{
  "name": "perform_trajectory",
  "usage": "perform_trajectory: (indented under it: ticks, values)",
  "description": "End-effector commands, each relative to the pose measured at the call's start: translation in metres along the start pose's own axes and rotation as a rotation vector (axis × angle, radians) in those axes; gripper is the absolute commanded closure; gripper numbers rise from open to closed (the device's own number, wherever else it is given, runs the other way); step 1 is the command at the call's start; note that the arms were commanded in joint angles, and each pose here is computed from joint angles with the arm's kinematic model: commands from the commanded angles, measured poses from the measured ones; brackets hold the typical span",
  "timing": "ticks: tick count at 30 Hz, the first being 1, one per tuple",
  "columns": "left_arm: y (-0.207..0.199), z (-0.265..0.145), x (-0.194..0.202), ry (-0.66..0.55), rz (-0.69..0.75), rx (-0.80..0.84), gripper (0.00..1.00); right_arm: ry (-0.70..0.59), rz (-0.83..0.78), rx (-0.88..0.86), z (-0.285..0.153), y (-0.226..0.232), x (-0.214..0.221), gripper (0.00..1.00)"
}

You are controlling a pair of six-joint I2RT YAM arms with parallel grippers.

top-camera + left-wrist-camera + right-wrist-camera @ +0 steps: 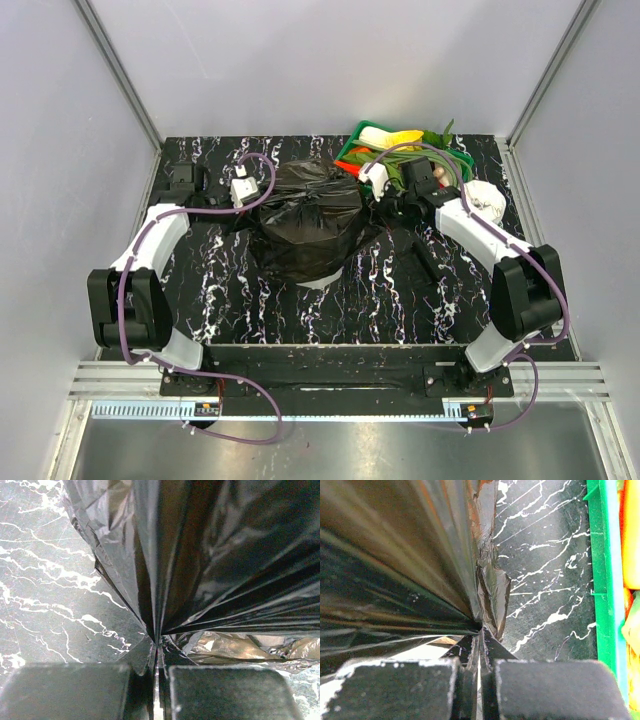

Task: Put the trash bags into the trash bin
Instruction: Place the trash bag in the trash bin.

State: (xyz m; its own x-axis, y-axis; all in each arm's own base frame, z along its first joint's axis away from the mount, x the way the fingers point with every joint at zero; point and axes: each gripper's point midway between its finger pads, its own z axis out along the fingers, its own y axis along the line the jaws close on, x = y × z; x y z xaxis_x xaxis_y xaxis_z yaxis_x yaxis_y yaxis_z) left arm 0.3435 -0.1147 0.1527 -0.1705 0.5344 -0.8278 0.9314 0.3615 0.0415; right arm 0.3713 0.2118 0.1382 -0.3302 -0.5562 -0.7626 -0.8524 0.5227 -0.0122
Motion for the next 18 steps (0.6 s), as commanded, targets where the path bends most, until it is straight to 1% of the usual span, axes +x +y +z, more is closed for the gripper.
perform_trajectory:
  ticks: [1, 18]
  values:
    - [-0.001, 0.0, 0.033, 0.131, 0.012, -0.032, 1.0, 0.099, 0.008, 0.11, -0.002, -0.017, 0.026, 1.0]
    - [0.002, 0.002, 0.07, 0.253, 0.03, -0.057, 1.0, 0.182, -0.002, 0.191, 0.006, -0.036, 0.047, 1.0]
